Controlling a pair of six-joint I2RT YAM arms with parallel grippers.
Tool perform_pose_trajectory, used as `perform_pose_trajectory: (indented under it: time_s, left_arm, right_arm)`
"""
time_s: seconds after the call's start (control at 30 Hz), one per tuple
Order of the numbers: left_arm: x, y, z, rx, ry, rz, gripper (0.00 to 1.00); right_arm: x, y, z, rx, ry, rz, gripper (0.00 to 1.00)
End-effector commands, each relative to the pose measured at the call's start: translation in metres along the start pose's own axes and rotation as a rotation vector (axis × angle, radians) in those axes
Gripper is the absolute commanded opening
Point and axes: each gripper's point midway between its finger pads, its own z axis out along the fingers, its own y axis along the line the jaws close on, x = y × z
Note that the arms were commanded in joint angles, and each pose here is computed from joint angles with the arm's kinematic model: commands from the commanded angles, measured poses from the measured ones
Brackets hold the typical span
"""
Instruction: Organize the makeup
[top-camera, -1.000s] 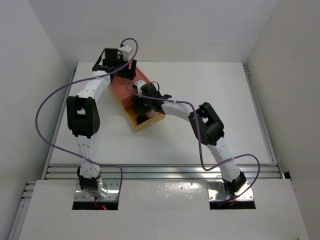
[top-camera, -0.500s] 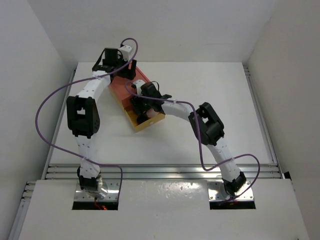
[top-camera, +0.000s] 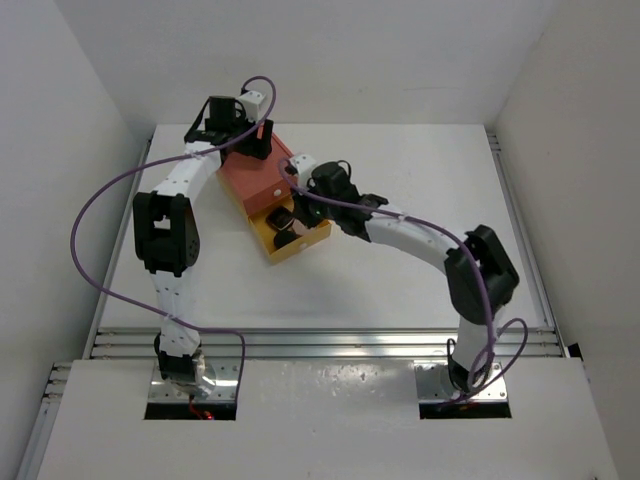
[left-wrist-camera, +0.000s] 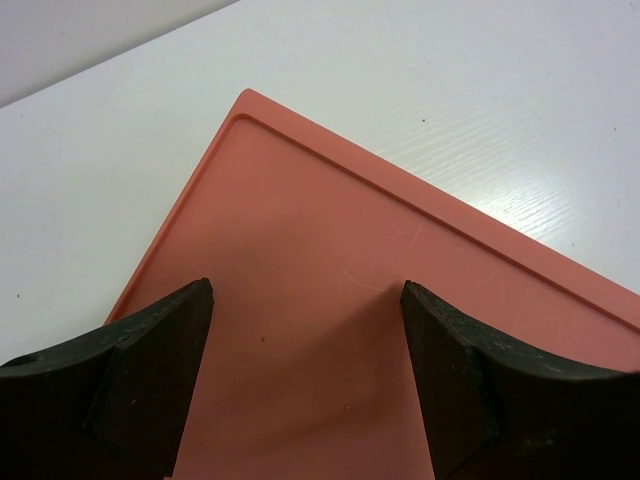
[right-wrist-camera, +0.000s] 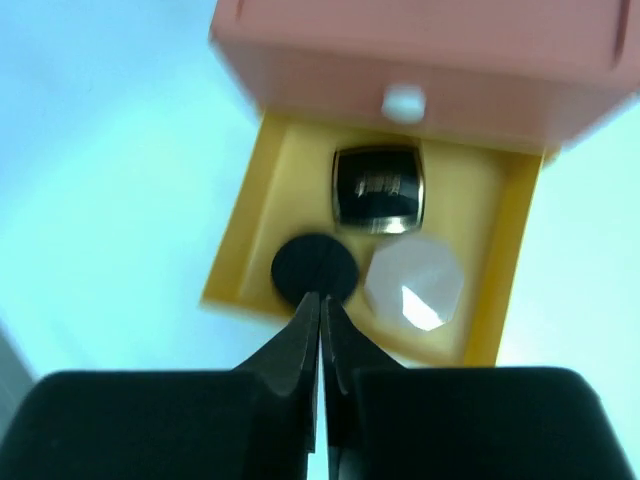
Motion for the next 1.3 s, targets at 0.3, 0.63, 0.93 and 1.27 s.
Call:
perform_pose_trajectory:
  time_s: [0.3, 0.63, 0.93, 1.27]
  left_arm:
    - [0.089, 0.001, 0.011, 0.016, 0.247, -0.063, 0.82]
    - [0.089, 0.002, 0.011, 0.017, 0.247, -0.054, 0.82]
    - [0.102, -0.003, 0.014, 0.043, 0.27, -0.054, 0.82]
    - [0.106, -0.003, 0.013, 0.057, 0.274, -0.065, 0.82]
  right_arm:
    - [0.107, 0.004, -0.007, -0.012, 0.121, 0.101, 0.0]
    - [0.038, -0.038, 0.073, 0.094, -0.091, 0.212, 0.0]
    - [0.03, -0.068, 0.111, 0.204, -0.157, 0.243, 0.0]
    - [0.014, -0.075, 0.114, 0.243, -0.233, 0.246, 0.0]
